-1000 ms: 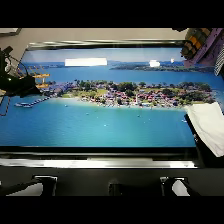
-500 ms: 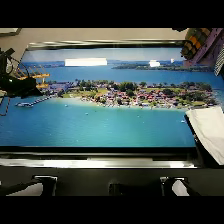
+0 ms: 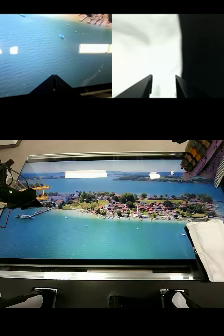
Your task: Fold the clothes and pants, and hang the long-sleeved shirts on hangers.
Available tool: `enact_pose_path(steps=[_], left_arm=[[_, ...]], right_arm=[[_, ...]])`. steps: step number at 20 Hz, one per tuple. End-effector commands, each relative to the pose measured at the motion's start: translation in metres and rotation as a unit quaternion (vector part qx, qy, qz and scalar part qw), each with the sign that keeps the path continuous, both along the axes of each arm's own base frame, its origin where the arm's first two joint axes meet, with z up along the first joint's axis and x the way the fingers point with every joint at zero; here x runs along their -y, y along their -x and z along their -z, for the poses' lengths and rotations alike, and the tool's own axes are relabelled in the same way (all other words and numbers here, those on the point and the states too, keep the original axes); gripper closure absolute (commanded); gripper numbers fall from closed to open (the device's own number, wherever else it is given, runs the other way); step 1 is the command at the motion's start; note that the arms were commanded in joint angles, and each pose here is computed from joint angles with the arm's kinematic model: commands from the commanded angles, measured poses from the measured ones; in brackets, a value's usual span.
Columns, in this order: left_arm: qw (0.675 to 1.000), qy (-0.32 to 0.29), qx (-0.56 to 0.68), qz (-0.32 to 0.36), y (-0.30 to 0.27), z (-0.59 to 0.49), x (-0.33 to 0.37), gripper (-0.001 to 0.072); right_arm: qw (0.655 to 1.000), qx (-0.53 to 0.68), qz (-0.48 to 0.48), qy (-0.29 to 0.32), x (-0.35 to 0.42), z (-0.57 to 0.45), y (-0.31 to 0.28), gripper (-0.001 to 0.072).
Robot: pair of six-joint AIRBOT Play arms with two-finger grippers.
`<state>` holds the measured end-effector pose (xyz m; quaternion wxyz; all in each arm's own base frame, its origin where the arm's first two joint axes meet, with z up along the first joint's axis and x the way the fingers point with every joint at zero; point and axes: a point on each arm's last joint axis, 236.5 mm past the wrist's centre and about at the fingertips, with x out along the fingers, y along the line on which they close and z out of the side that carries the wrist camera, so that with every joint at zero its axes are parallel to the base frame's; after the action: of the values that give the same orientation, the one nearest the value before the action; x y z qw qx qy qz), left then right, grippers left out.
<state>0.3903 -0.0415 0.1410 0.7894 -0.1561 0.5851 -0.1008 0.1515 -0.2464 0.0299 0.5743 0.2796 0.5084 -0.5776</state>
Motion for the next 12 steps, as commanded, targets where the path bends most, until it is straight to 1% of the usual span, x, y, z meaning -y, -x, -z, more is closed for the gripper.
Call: enact_pose_path(steps=[1,2,3,4,5,6,7,8,10,12], left_arm=[[1.000,0.000,0.023,-0.003,-0.011,-0.003,0.004,0.0689],[0.999,0.000,0.033,-0.002,-0.015,-0.004,0.007,0.0689],[0.999,0.000,0.045,0.002,-0.020,-0.006,0.012,0.0689],[0.998,-0.002,0.056,0.012,-0.024,-0.006,0.018,0.0689],[0.997,-0.006,0.064,0.032,-0.025,-0.004,0.026,0.0689],[0.996,-0.012,0.068,0.055,-0.024,0.001,0.034,0.0690],[0.995,-0.021,0.065,0.071,-0.020,0.008,0.039,0.0690],[0.995,-0.035,0.055,0.076,-0.015,0.019,0.039,0.0690],[0.994,-0.069,0.035,0.077,0.001,0.040,0.033,0.0690],[0.993,-0.083,0.033,0.072,0.014,0.052,0.027,0.0690]], right_arm=[[0.982,0.162,-0.093,-0.017,-0.013,-0.017,-0.081,0.0386],[0.966,0.224,-0.127,-0.028,-0.023,-0.029,-0.113,0.0452],[0.942,0.283,-0.173,-0.044,-0.040,-0.043,-0.146,0.0472],[0.919,0.320,-0.223,-0.054,-0.059,-0.056,-0.173,0.0516],[0.900,0.333,-0.274,-0.061,-0.081,-0.062,-0.191,0.0550],[0.881,0.325,-0.338,-0.071,-0.111,-0.063,-0.204,0.0600],[0.860,0.306,-0.402,-0.078,-0.140,-0.061,-0.212,0.0621],[0.833,0.284,-0.467,-0.085,-0.172,-0.058,-0.216,0.0678],[0.778,0.238,-0.571,-0.107,-0.231,-0.051,-0.213,0.0679],[0.749,0.183,-0.626,-0.120,-0.262,-0.040,-0.197,0.0679]])
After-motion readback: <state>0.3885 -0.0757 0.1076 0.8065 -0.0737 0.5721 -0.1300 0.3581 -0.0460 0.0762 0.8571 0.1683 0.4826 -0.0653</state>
